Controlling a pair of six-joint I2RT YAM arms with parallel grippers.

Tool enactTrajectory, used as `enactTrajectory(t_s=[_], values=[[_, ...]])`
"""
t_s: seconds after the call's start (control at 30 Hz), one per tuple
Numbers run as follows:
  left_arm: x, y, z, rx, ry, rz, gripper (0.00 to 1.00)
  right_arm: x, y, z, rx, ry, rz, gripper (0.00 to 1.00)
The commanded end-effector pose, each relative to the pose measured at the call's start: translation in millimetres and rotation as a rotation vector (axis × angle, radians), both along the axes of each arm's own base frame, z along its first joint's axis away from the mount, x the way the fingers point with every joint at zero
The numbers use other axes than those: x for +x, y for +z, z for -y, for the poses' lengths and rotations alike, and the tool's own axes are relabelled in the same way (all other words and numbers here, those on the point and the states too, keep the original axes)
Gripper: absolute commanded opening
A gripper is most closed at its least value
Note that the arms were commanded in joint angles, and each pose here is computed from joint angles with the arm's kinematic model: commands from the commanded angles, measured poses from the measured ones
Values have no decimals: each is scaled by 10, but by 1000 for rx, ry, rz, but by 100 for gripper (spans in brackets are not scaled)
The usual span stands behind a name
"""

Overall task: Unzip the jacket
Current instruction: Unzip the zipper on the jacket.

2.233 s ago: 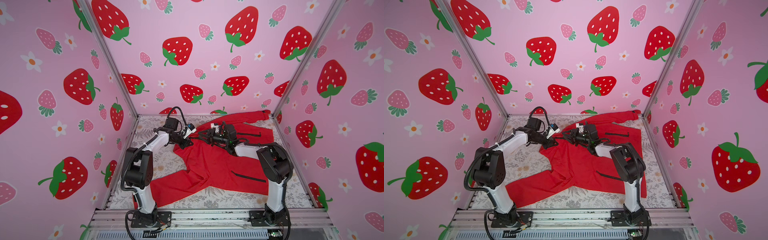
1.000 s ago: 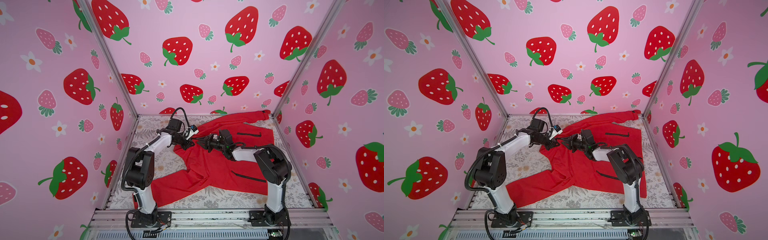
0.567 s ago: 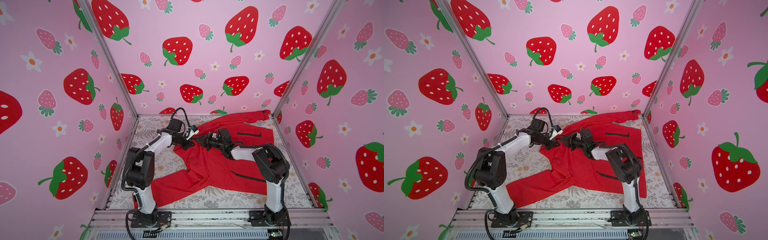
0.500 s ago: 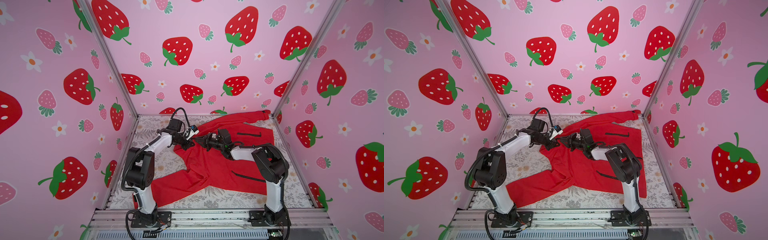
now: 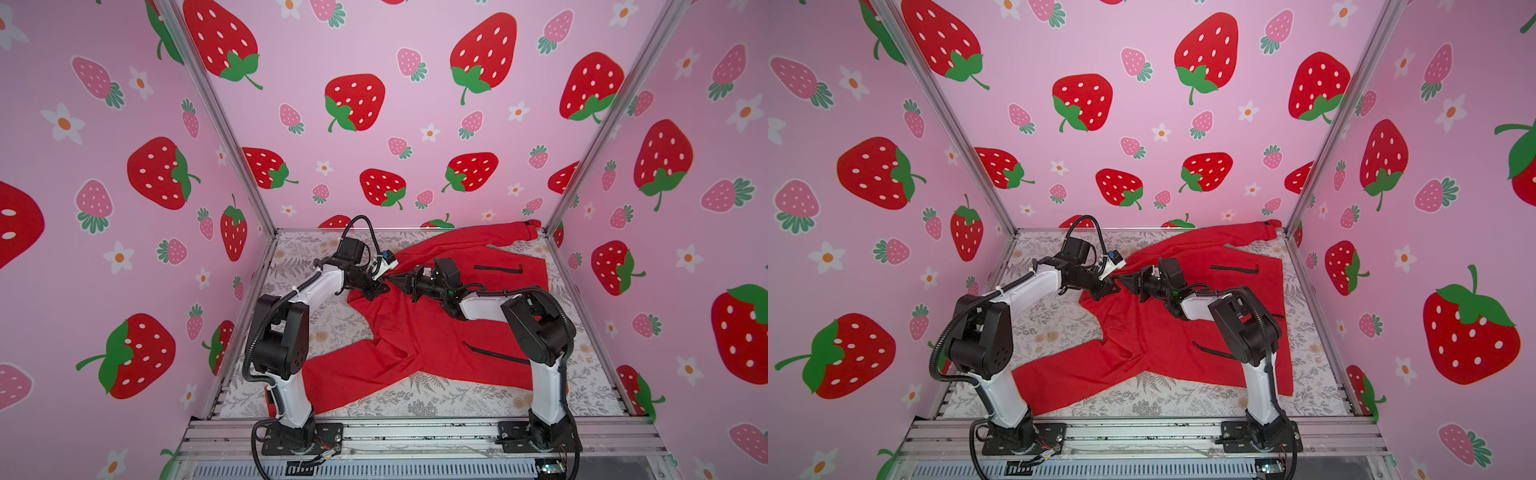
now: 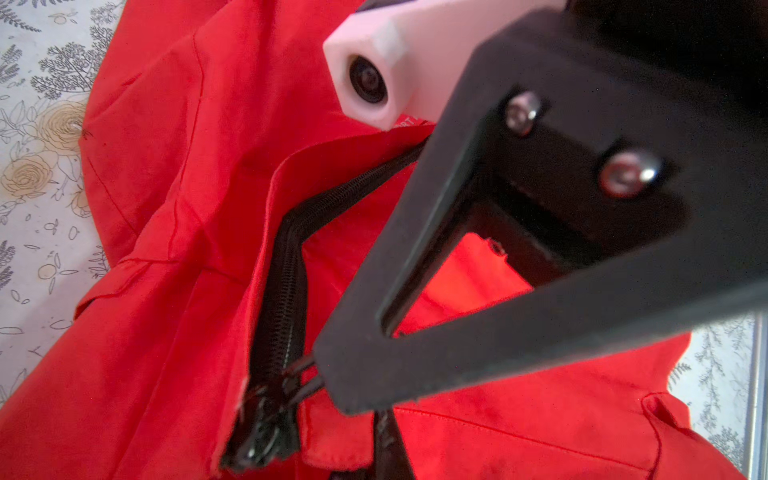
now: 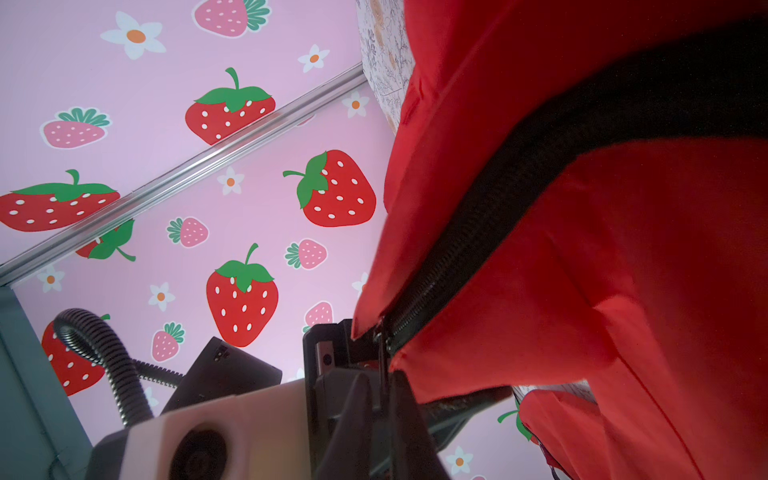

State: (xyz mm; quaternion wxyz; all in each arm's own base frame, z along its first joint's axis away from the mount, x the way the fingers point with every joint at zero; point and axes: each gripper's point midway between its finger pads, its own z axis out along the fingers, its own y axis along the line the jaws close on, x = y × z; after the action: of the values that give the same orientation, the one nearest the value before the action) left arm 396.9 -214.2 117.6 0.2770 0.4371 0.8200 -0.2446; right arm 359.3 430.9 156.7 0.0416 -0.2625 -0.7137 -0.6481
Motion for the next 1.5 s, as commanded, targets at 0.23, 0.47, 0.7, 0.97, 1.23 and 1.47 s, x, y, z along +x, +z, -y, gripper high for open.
enactTrajectory(t_s=[0.23,0.47,0.7,0.97,1.23,1.47], values=[[-49,101,42,-10,-22,22,0,41,-48,-30,38,-45,-52,0],[-233,116,-78,-72,112,-115,0,157,-86,72,-3,-42,55,0],[-73,262,-277,-231,291,-185,0,237,-145,117,-40,-36,144,0],[-70,285,-352,-249,298,-179,0,375,-162,233,-116,-56,256,0],[-22,332,-520,-270,362,-174,0,395,-203,373,-218,-31,314,0],[130,412,-693,-277,431,-148,0,404,-204,601,-348,-6,398,0]])
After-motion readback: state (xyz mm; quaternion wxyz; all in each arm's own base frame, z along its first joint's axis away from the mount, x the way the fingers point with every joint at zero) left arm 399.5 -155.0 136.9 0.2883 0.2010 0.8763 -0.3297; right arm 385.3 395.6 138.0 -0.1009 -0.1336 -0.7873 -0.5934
